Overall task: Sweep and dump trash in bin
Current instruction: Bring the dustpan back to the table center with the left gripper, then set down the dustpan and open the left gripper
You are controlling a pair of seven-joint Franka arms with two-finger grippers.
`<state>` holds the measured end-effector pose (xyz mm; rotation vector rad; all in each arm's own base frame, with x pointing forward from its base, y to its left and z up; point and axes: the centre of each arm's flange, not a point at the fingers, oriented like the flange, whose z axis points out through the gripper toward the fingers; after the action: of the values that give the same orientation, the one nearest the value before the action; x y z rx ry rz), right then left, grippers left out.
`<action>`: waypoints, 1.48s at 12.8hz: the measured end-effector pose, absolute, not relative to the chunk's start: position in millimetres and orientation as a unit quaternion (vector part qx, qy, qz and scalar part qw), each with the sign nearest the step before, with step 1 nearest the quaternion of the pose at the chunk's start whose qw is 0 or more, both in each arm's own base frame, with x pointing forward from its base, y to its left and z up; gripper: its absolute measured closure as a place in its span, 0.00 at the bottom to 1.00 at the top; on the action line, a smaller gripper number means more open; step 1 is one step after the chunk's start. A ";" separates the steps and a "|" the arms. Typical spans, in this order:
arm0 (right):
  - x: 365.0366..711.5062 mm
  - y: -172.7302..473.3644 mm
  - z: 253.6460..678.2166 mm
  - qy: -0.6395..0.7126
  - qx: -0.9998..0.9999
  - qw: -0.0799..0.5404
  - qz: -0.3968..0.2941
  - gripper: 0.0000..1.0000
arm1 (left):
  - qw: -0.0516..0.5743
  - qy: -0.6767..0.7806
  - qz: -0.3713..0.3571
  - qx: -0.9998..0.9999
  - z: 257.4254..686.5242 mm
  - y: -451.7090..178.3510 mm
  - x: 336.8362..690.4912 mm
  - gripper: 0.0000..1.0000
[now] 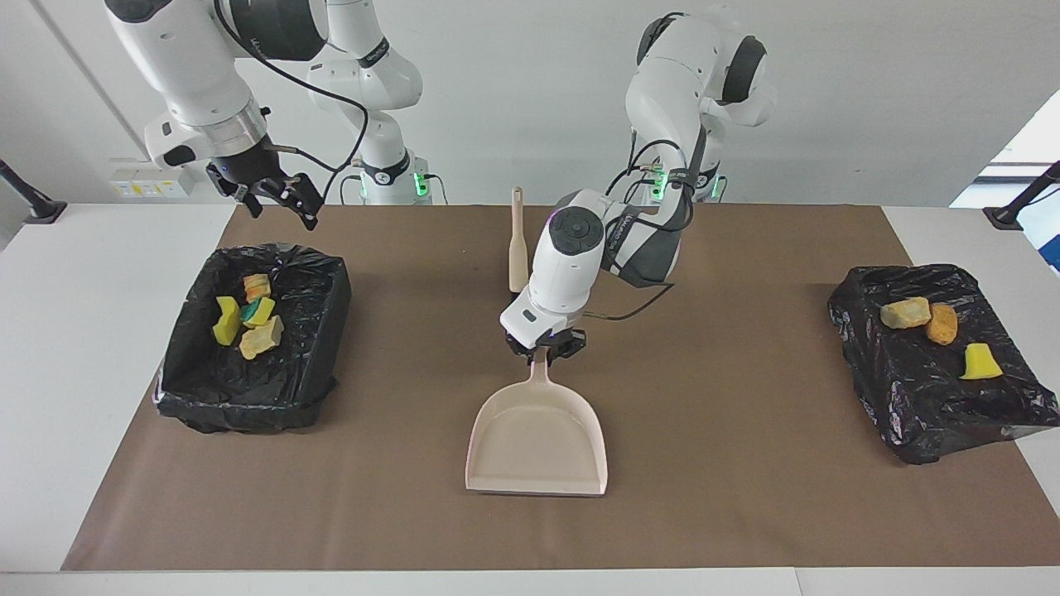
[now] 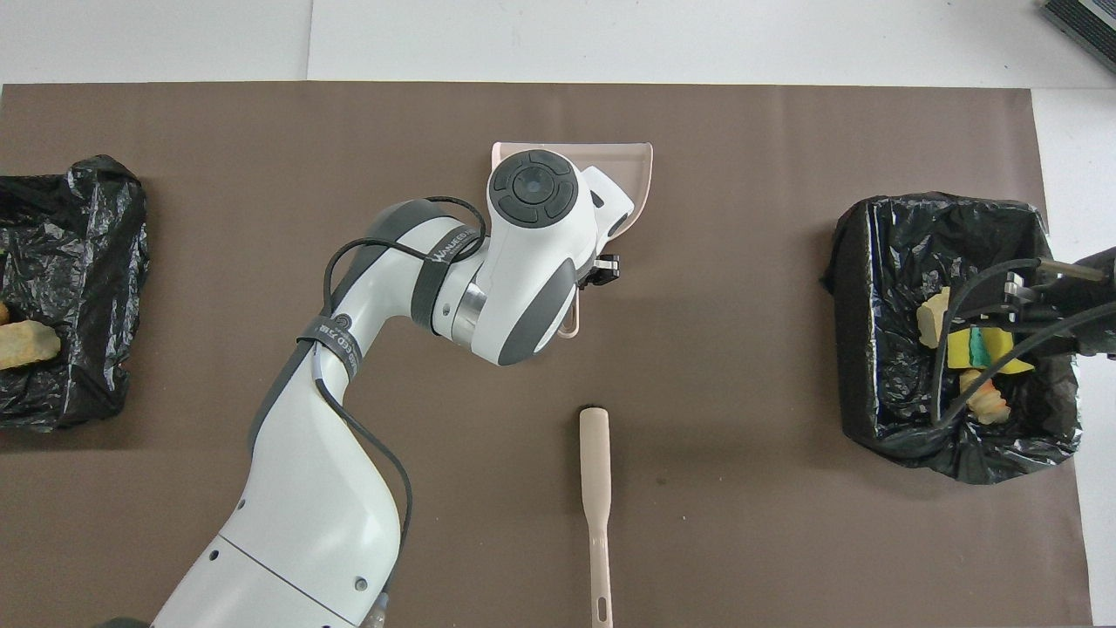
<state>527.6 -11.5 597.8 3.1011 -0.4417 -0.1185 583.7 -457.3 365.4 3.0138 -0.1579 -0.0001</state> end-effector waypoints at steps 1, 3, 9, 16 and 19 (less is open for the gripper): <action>527.6 -11.5 597.8 -0.141 0.989 0.003 -0.038 0.00 | 0.061 -0.056 -0.002 0.997 363.6 -461.8 579.4 0.67; 527.6 -11.3 597.9 -0.141 0.989 0.003 -0.038 0.00 | 0.059 -0.061 -0.005 0.996 361.6 -468.1 573.5 0.67; 529.6 -20.1 627.7 -0.017 1.000 -0.002 -0.006 0.00 | 0.054 -0.064 -0.013 0.996 354.7 -468.5 569.5 0.35; 528.6 -14.7 634.4 -0.005 1.000 -0.002 -0.005 0.00 | 0.060 -0.100 0.012 0.993 417.6 -403.3 581.1 0.00; 525.9 -14.8 632.2 -0.005 1.000 -0.002 -0.018 0.00 | 0.057 -0.095 0.010 0.994 454.6 -347.4 584.2 0.00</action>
<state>525.9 -14.8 632.2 3.1447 -0.0166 -0.0557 584.2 -347.4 454.6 3.0144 -0.2871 0.0303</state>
